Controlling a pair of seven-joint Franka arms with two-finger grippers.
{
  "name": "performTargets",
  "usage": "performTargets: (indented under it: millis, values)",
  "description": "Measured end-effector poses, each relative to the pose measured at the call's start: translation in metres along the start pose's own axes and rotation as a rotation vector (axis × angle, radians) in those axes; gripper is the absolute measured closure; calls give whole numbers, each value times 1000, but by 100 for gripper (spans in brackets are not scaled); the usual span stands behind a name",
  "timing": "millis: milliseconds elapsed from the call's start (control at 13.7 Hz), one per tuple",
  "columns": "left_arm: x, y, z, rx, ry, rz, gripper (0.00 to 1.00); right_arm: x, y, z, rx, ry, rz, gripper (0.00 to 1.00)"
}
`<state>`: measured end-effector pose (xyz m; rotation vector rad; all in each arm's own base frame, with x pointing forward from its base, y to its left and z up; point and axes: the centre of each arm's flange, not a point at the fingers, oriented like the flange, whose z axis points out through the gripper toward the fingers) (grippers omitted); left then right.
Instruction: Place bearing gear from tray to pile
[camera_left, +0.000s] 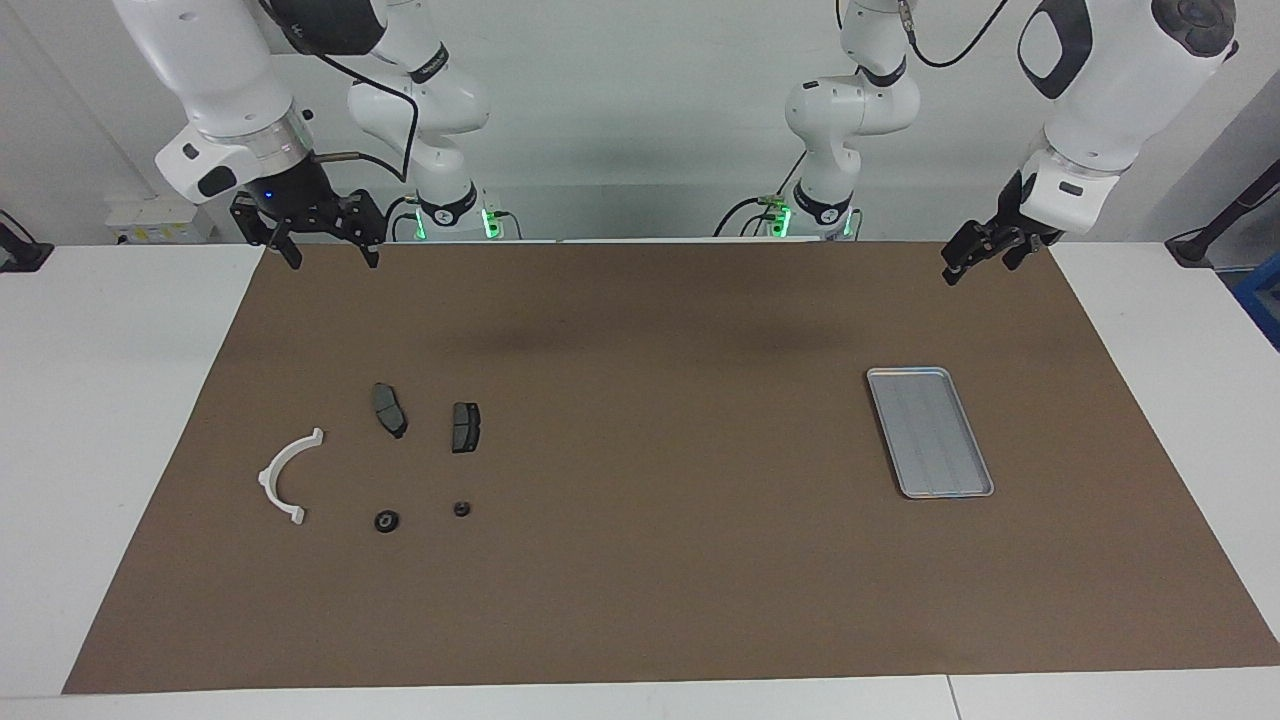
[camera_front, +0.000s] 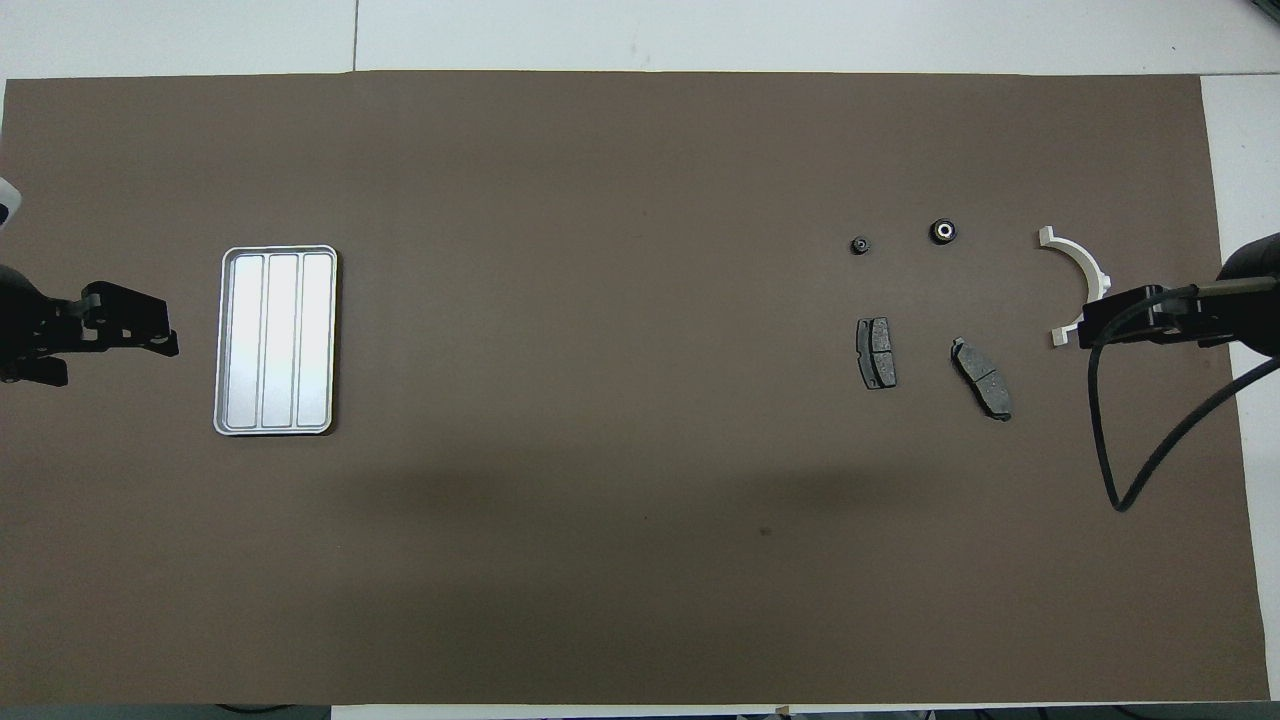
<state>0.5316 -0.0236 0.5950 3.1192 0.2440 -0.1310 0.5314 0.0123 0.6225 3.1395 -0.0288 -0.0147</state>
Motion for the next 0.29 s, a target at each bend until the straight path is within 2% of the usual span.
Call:
performTargets:
  millis: [292]
  values:
    - [1,0,-1,-1,7,111,0,2,1,-3,-8,18,0,0]
